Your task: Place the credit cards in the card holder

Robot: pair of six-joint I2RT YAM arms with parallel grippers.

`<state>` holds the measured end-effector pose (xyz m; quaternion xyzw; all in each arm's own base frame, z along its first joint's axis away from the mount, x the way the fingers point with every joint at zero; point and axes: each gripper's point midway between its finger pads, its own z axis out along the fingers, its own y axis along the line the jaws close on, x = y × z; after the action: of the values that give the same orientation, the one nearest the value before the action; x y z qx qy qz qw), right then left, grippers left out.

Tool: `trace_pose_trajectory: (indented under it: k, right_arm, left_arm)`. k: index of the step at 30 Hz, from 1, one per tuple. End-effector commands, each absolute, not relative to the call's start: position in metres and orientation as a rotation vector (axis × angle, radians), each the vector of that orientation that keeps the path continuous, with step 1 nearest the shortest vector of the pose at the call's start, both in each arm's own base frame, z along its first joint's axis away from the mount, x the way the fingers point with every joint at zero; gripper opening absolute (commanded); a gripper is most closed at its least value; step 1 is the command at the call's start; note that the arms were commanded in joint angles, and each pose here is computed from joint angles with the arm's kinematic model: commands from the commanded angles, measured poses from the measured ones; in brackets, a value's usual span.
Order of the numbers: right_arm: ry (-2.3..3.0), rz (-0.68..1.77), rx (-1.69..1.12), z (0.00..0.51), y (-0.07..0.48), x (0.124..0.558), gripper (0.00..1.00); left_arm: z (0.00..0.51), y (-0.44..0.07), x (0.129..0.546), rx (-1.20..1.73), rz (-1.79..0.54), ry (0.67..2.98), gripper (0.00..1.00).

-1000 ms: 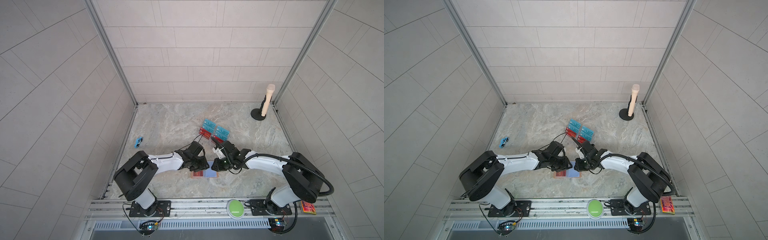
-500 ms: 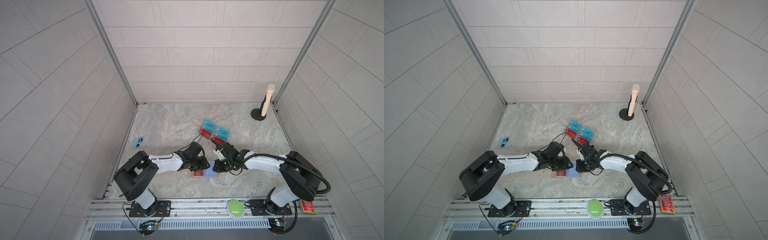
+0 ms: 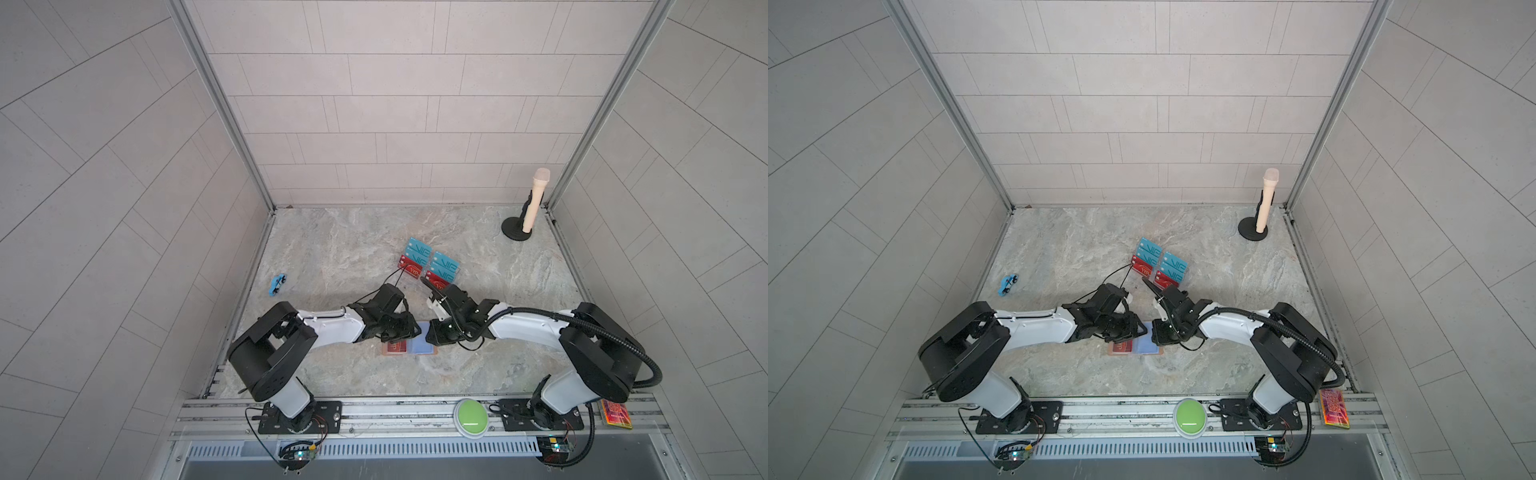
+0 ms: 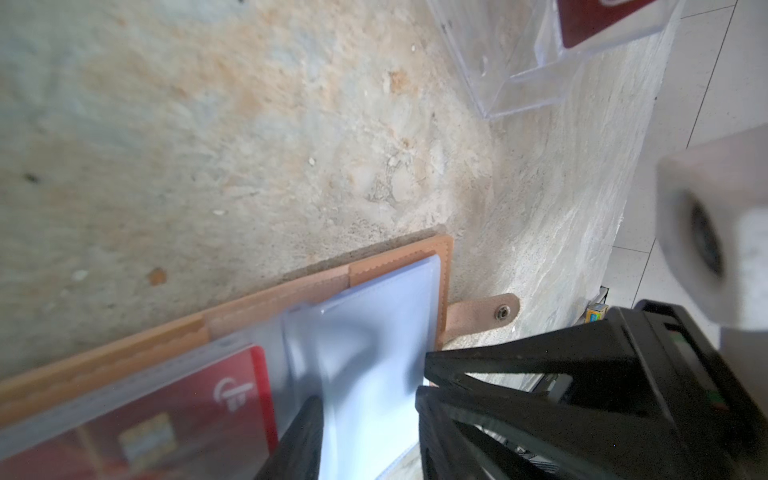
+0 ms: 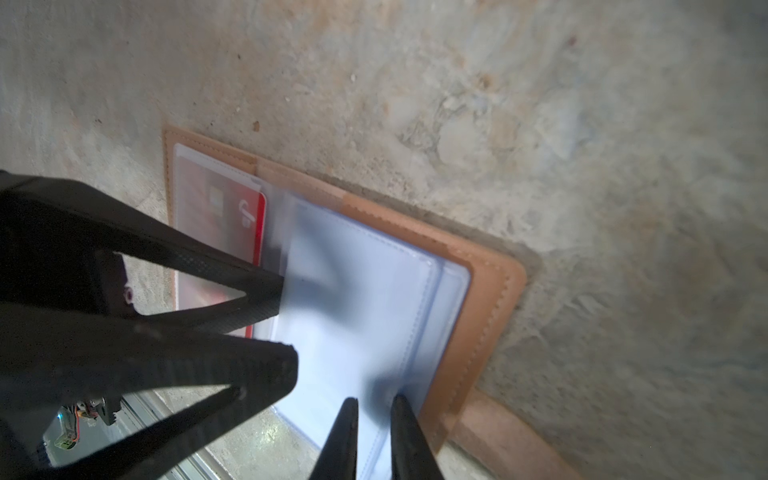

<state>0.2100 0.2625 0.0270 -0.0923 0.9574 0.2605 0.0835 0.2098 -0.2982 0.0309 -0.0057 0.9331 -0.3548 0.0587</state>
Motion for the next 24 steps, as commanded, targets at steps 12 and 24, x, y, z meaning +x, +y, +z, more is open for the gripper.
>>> trace_pose_trajectory:
  k: [12, 24]
  right_arm:
    - [2.907, 0.646, -0.253, 0.016, 0.246, 0.205, 0.18]
    - [2.897, 0.628, -0.249, 0.021, 0.244, 0.206, 0.18]
  left_arm:
    - [0.029, -0.300, 0.216, -0.073, -1.249, 2.772, 0.42]
    - [0.036, -0.305, 0.220, -0.089, -1.372, 2.719, 0.42]
